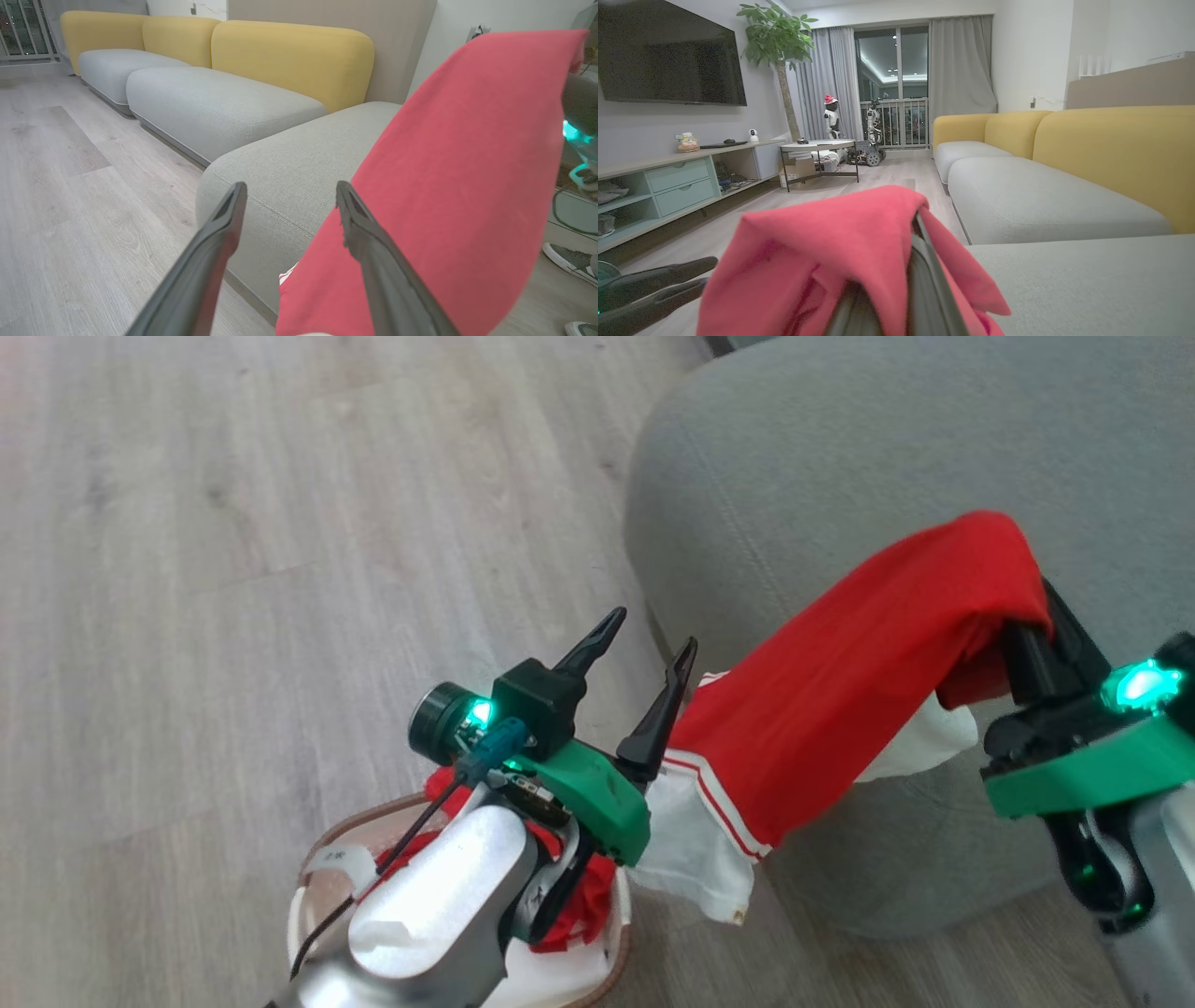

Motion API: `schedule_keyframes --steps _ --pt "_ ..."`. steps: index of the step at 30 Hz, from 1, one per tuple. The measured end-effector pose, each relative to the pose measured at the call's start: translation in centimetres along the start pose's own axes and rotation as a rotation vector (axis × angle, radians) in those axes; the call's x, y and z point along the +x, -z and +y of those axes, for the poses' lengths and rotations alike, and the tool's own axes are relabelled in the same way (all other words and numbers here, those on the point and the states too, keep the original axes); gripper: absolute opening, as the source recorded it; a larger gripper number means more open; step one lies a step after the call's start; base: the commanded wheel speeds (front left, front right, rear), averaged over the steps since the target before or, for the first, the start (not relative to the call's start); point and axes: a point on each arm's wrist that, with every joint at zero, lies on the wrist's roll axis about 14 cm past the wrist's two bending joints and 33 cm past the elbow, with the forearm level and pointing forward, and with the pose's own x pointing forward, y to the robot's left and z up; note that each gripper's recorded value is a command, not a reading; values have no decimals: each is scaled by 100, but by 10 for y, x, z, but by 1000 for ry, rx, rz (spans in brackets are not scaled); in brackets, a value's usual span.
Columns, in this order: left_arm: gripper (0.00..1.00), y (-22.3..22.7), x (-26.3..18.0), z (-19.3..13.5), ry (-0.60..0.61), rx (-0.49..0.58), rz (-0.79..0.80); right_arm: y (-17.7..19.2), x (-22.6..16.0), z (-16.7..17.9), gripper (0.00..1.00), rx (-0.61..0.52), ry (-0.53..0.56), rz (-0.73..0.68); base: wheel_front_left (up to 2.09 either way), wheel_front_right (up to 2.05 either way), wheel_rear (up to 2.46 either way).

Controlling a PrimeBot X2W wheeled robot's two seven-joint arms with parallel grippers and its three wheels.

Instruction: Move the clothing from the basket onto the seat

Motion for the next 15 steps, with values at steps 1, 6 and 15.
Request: schedule_keyframes --steps 1,6,15 --pt "100 1 2 -2 9 0 2 0 -4 -3 0 2 14 5 0 0 0" --pt "100 6 10 -13 47 -7 7 2 -25 -18 0 0 74 24 0 0 0" --pt "100 14 22 -32 110 -16 16 -16 -41 -31 0 -32 126 -6 0 0 0"
